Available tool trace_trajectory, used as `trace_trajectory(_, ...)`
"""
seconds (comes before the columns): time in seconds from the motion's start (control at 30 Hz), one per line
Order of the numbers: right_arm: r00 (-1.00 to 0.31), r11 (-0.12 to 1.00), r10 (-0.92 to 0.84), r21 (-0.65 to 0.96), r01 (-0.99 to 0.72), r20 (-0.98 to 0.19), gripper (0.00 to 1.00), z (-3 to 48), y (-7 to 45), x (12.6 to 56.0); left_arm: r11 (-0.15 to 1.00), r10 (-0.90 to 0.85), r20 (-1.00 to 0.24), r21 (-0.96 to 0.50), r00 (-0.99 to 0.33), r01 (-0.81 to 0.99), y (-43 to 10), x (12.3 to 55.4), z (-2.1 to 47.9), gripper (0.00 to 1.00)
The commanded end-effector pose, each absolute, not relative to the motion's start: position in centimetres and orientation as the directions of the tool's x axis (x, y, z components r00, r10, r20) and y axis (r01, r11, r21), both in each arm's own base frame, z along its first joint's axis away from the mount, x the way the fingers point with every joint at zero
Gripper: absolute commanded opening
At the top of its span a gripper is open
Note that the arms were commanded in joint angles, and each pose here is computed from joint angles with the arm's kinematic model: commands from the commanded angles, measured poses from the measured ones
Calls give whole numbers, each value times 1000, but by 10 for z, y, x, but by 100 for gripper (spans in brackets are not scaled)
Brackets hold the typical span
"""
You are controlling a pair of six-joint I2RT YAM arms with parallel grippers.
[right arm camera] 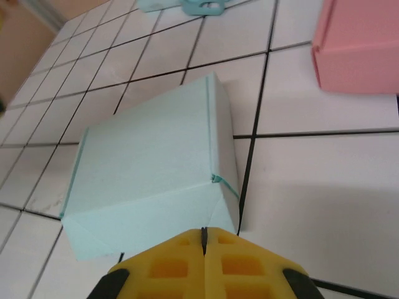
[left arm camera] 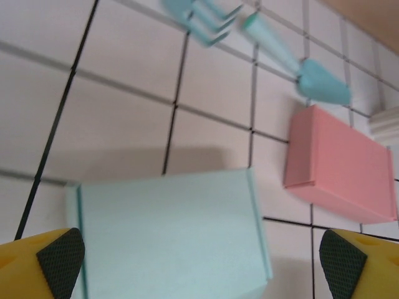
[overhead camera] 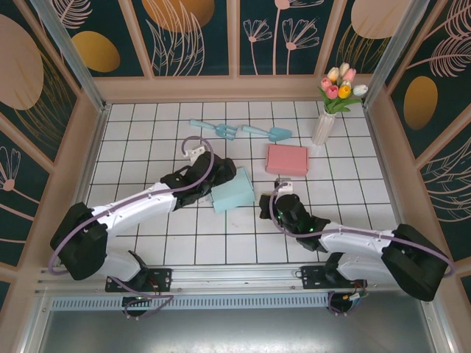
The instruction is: Fold the paper box
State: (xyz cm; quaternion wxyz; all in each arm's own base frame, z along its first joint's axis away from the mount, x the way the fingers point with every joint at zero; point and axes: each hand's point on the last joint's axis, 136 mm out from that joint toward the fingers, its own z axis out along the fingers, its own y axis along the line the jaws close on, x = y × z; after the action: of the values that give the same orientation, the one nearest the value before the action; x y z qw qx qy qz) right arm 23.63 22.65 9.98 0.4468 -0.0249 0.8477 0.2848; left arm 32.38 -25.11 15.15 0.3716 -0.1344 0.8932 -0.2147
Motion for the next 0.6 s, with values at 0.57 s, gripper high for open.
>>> trace_trajectory(0.57, -679, 779, 207, 539, -321, -705, 0, 90, 225, 210, 852, -77, -606, -452, -792, 263, -298, 393, 87, 99)
